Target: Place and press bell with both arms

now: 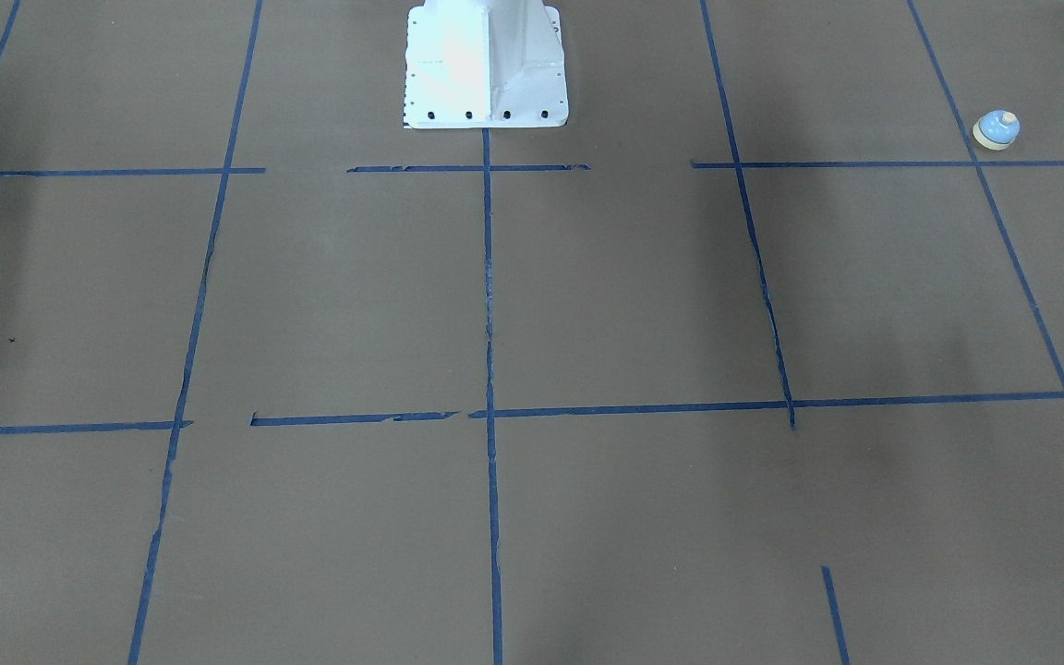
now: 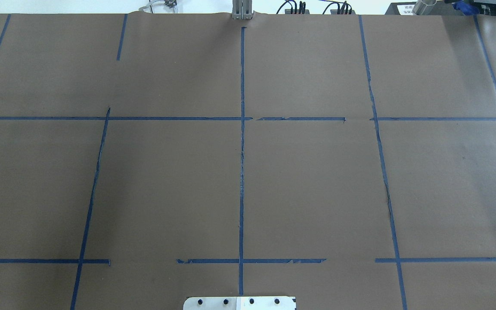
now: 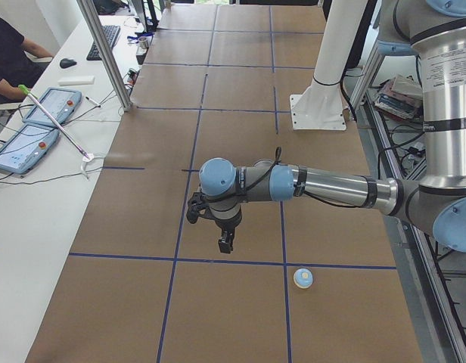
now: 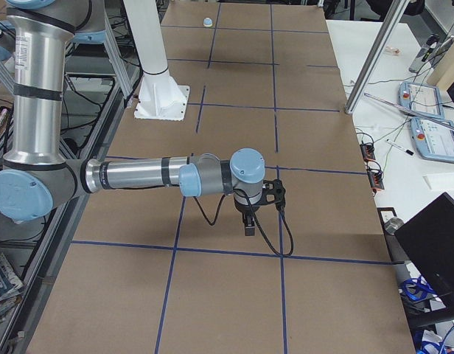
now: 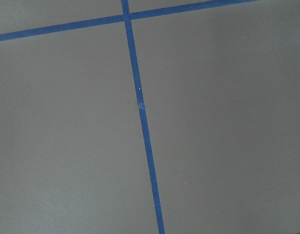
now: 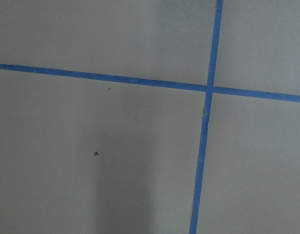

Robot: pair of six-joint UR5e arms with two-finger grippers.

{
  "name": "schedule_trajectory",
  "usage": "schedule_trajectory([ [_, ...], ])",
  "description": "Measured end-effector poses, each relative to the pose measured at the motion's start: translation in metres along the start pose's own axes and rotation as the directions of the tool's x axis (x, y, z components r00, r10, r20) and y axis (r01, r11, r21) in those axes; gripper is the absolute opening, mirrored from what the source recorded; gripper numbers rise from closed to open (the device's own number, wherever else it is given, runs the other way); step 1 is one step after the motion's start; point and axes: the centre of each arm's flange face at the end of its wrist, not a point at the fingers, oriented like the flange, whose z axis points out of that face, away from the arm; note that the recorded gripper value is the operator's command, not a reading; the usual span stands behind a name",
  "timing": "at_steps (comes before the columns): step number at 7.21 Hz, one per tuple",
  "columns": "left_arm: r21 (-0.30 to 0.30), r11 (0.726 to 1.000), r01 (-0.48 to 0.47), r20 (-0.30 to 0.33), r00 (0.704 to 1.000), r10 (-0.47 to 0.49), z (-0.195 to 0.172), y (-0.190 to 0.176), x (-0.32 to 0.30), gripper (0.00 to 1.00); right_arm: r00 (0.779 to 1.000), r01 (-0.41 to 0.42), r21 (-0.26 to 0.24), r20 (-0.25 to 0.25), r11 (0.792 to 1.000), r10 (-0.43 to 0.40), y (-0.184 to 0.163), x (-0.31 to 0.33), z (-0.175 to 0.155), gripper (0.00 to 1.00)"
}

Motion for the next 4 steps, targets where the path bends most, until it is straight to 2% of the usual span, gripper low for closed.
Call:
schedule_trajectory([
  [4,0.011,1.0,0.0,-0.006,1.0,0.0,-0.004,-0.0036,0.0048,1.0,0.998,0.058,-0.066,0.001,0.996,-0.058,0.0088,-0.0109,0.0028,1.0],
])
